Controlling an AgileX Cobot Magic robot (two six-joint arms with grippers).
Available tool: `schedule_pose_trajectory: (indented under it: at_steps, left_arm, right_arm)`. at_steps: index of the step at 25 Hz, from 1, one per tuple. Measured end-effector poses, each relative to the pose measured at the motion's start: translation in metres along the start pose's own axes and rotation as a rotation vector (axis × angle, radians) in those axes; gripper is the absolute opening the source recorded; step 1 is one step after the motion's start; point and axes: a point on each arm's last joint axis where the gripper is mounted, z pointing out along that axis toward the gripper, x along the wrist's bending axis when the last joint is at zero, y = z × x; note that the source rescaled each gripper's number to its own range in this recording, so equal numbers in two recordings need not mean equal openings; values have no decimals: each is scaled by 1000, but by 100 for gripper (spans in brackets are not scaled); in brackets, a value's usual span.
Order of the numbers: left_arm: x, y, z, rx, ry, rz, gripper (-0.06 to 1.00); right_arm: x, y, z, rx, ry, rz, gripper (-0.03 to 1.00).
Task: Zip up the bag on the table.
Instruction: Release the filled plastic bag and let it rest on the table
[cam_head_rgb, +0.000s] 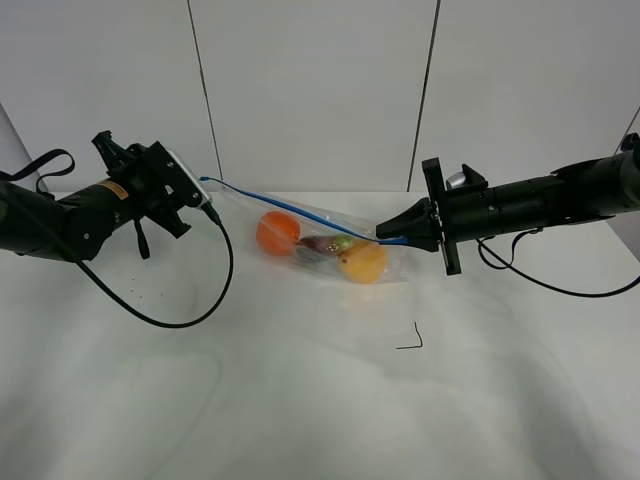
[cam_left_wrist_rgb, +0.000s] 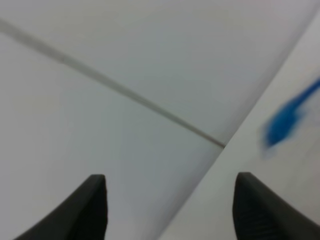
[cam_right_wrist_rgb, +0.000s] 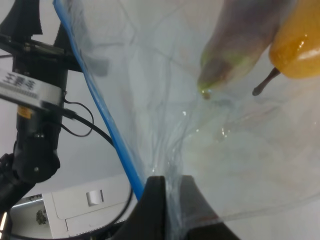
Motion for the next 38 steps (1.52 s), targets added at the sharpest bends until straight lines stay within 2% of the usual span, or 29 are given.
schedule_pose_trajectory:
  at_steps: [4,10,12,15,21,24,31,34,36,38]
  left_arm:
    - [11,-15,-1,36,33,-157,73]
    - [21,-28,-3,76,91,-480,73]
    - [23,-35,-4,122,115,-569,73]
    - [20,-46,-6,229,115,-681,73]
    - [5,-57,-9,440,-15,-783,73]
    - [6,-55,-4,542,-100,-805,73]
    - [33,-30,14,750,-305,-828,73]
    - [47,-19,18,801,-360,-815,73]
    - [54,-13,18,838,-393,-818,78]
    - [61,-6,18,872,-410,-838,88]
  right_arm:
    - [0,0,0,0,0,0,0]
    - [0,0,0,-1,1,1,0]
    - [0,0,0,-2,3,1,0]
    - [0,0,0,-3,3,2,0]
    - [0,0,0,-4,4,2,0]
    - [0,0,0,-4,5,3,0]
    - [0,0,0,-4,5,3,0]
    - [0,0,0,-4,5,3,0]
    - [0,0,0,-4,5,3,0]
    - [0,0,0,-4,5,3,0]
